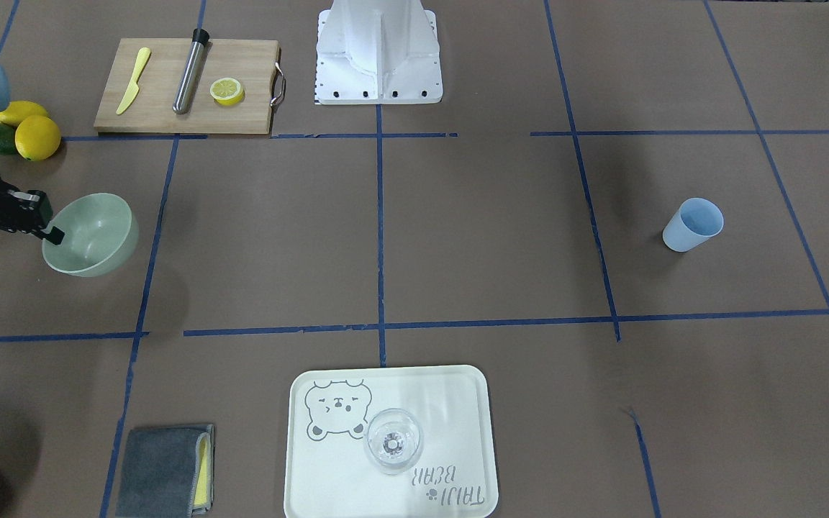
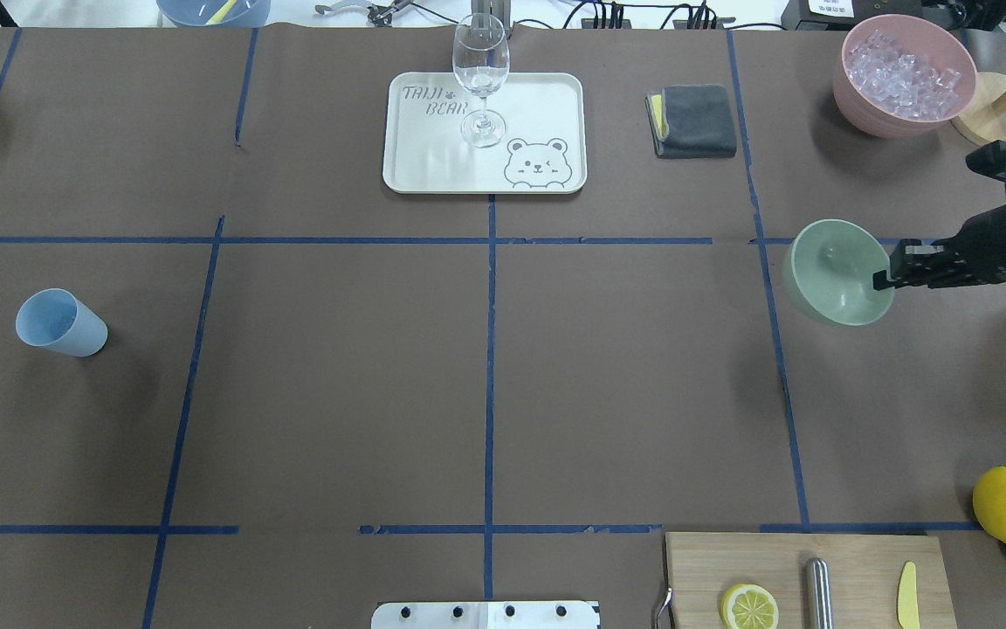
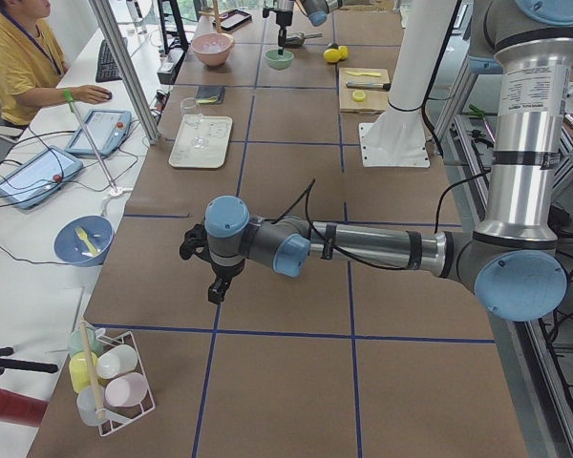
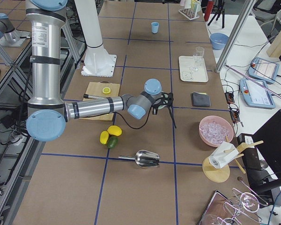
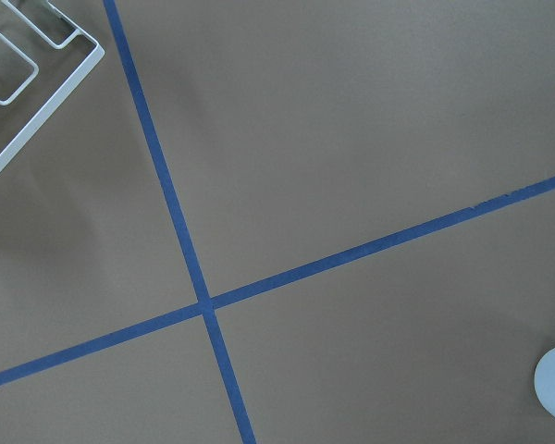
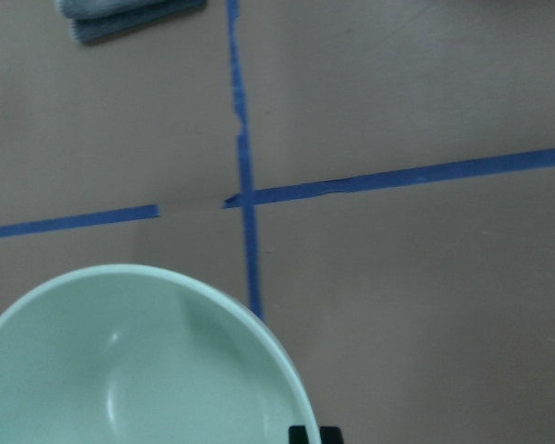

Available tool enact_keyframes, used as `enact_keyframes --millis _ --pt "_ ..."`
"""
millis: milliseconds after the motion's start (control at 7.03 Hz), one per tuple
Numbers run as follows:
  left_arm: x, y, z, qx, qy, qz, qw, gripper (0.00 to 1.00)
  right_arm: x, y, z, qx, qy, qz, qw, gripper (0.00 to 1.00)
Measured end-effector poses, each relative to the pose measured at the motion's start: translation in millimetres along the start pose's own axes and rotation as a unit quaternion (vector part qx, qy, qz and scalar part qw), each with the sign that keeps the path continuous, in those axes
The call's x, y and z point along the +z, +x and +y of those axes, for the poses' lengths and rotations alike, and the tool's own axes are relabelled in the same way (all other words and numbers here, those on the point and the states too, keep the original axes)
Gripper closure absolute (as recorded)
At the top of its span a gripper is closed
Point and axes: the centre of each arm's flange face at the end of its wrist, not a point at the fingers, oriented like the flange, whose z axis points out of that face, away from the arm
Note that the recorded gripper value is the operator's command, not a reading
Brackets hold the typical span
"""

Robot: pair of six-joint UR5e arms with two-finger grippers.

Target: Pour ice into bowl

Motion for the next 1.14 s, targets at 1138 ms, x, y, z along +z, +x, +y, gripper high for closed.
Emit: enact_keyframes --millis 1138 --pt "3 31 -17 0.021 0.037 0.025 0.9988 0.00 185 -477 152 0.111 0.028 0.029 0.9930 1.00"
